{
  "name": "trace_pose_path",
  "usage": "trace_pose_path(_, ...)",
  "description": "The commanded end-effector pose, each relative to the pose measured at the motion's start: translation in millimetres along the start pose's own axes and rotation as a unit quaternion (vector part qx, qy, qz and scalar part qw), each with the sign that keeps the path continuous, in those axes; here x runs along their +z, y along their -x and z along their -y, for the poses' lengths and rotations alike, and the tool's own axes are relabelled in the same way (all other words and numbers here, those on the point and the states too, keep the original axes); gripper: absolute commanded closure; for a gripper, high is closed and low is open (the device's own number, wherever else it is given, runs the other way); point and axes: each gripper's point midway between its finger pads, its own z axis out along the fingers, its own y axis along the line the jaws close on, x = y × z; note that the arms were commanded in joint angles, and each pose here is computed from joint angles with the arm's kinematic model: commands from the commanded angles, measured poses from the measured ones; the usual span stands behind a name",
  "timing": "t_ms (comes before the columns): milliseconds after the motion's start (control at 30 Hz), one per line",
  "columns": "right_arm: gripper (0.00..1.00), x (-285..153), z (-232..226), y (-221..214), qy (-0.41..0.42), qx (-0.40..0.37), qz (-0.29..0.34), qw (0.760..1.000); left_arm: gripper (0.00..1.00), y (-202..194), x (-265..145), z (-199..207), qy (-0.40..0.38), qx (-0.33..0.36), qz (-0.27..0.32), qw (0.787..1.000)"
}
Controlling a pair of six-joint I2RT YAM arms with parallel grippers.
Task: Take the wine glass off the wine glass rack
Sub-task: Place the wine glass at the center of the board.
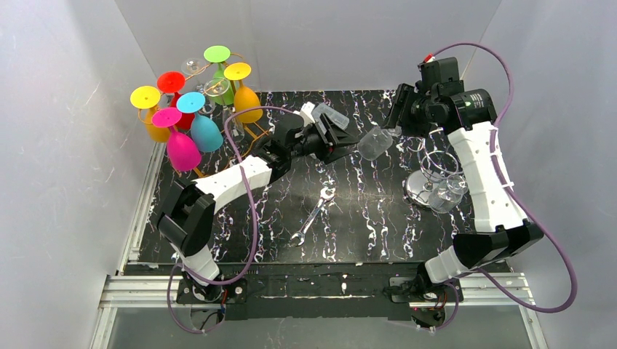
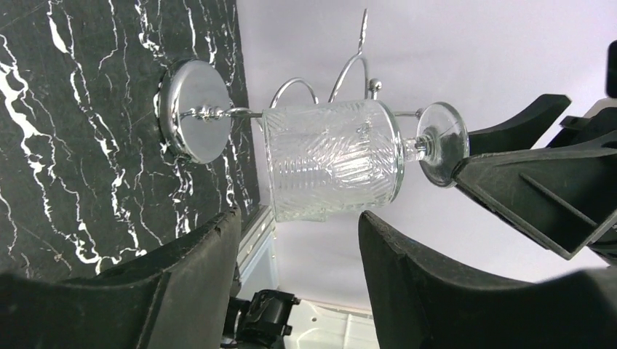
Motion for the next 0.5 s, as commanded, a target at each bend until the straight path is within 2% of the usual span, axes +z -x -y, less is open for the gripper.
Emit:
trace_pose_path(0,0.75,-13.4,-29.4,27.4,0.062,0.016,0.043,0.997,0.43,4.6,-18.7,43.0,-0.071,-0.001,0.006,0.997)
trace_pose_path(467,0.75,-20.1,-43.7,32.6,0.102,0.037,0.039,0.993,0.49,4.2,-23.9,60.6,-0.119,-0.034,0.001,0.992)
